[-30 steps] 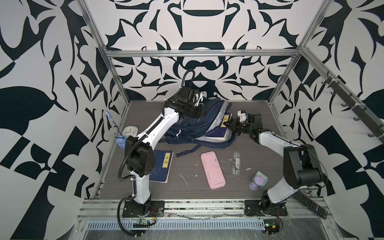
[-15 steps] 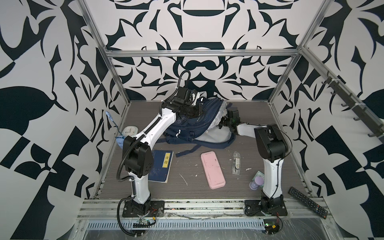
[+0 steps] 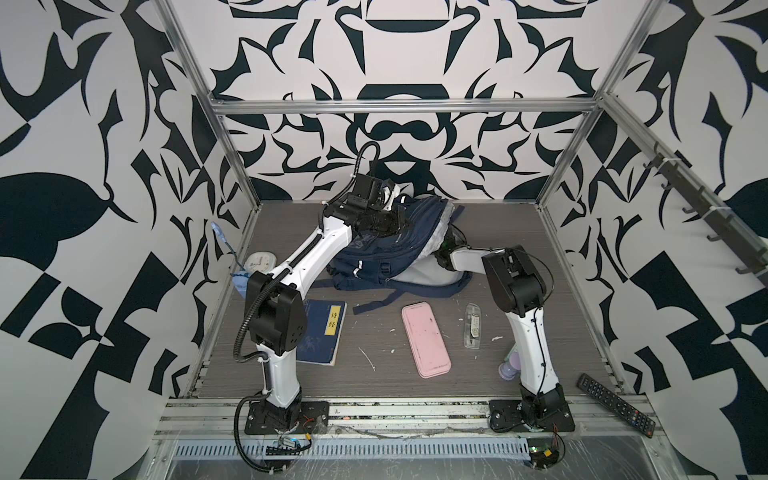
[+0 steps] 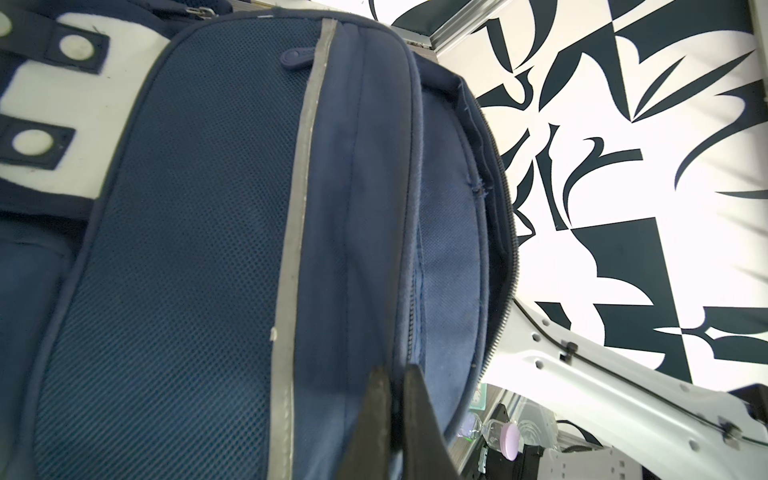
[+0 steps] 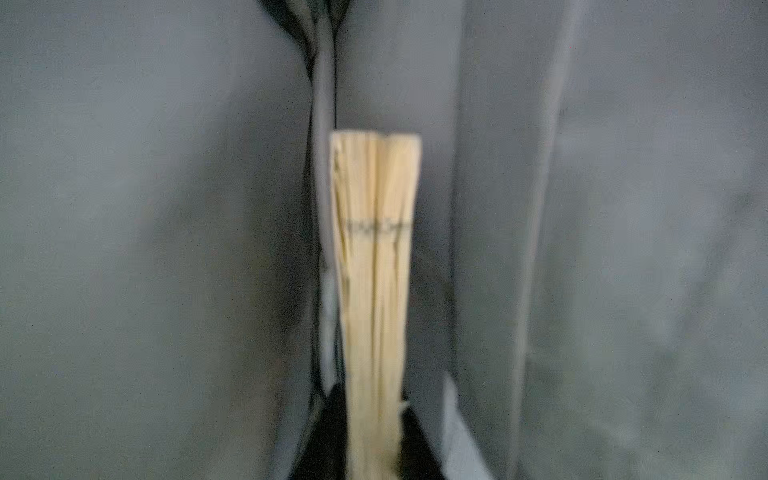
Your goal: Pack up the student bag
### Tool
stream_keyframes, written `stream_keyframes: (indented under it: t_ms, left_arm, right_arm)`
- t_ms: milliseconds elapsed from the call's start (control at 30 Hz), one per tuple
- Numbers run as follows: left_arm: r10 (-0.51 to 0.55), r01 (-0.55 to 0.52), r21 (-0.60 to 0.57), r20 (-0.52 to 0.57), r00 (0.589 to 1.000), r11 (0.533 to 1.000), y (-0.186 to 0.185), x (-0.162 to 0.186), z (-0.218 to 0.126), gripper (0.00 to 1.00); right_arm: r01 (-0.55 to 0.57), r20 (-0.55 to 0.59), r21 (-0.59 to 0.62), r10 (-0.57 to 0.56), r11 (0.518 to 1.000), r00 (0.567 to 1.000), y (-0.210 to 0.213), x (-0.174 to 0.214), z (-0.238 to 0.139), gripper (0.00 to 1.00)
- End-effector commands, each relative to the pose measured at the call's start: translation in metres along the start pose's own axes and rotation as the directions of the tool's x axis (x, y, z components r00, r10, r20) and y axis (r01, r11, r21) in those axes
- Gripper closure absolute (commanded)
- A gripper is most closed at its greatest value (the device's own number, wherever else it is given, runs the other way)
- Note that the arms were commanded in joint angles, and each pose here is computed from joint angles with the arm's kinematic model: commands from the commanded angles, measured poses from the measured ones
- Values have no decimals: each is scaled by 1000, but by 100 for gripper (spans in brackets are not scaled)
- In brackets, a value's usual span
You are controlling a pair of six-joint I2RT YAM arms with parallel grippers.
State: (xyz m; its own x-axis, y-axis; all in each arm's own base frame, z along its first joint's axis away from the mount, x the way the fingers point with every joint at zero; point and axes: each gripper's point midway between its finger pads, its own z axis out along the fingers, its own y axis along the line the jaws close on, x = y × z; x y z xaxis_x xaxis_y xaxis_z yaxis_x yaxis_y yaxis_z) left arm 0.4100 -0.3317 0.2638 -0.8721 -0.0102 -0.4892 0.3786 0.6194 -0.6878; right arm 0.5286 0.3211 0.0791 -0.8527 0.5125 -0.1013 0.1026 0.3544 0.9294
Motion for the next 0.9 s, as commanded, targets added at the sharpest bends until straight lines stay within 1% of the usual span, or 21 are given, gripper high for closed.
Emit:
stream_keyframes:
  t_ms: [0,33,100,167,200,367,500,700,767,867]
  left_arm:
    - [72,-82,117,91,993,990,-43,-20,-29,100]
    - [72,-83,116,92,993,990,-43,-20,-28,100]
    - [72,-83,117,92,993,990,-43,-21,-27,100]
    - [70,-81,113,94,993,990,-41,-22,-26,100]
    - [70,-80,108,95,993,991,-40,-23,-25,100]
    - [66,-74,75,102,993,994,-31,-29,-19,100]
    - [55,-60,48,97,994,997,-18,-30,-8,100]
    - [28,-24,-50,75,997,998,12,-26,8,100]
    - [24,-19,-66,72,997,998,18,-25,13,100]
    - [18,-14,-70,56,998,997,23,-23,23,100]
  right_arm:
    - [105,28,-16,-104,994,994,45,-9,-17,60]
    - [118,27,6,-118,993,993,47,-8,-21,52]
    - [139,25,35,-140,990,990,49,-7,-30,41]
    - [152,24,58,-154,987,988,51,-8,-37,35]
    - [158,21,71,-160,985,987,51,-7,-41,34]
    - [161,21,152,-166,975,986,42,-11,-67,32]
    - [161,22,241,-171,957,985,25,-7,-99,32]
    - [193,66,356,-230,914,971,6,7,-163,34]
    - [211,86,376,-261,902,962,6,13,-185,34]
    - [259,106,421,-331,869,938,12,22,-218,36]
